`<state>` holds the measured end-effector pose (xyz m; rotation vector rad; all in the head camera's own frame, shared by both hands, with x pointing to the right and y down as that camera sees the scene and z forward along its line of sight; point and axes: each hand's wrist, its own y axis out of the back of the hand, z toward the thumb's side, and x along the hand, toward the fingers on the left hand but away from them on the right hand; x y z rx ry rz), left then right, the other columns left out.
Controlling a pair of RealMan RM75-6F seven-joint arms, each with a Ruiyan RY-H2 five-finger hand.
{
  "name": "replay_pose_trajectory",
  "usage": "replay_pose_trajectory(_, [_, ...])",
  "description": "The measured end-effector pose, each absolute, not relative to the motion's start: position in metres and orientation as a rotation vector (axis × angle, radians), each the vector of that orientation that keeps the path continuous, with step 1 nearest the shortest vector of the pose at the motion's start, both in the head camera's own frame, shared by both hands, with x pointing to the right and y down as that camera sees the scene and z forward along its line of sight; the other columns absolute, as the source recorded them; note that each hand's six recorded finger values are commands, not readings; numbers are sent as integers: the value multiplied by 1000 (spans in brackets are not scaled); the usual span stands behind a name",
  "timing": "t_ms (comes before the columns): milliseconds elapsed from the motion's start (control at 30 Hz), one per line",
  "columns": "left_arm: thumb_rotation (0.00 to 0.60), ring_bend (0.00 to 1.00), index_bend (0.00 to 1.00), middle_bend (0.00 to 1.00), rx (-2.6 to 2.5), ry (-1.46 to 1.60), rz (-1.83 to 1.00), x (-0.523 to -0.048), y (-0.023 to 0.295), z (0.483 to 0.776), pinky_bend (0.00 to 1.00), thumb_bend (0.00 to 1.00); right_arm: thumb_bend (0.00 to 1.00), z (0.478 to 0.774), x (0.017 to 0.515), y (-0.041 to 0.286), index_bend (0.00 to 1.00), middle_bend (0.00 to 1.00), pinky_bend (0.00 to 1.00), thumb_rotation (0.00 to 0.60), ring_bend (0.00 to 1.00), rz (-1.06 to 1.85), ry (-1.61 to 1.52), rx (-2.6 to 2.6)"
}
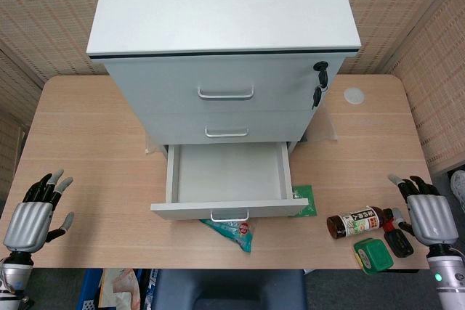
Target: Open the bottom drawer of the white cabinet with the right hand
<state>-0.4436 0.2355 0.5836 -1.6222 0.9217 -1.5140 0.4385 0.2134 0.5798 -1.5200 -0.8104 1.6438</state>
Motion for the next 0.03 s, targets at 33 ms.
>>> replay_pose_trajectory(33, [600, 46, 130, 0, -1621, 925, -1515, -444, 236, 584, 130, 360, 336, 581, 439, 214, 175, 303, 279, 600, 179, 1645, -812, -1521])
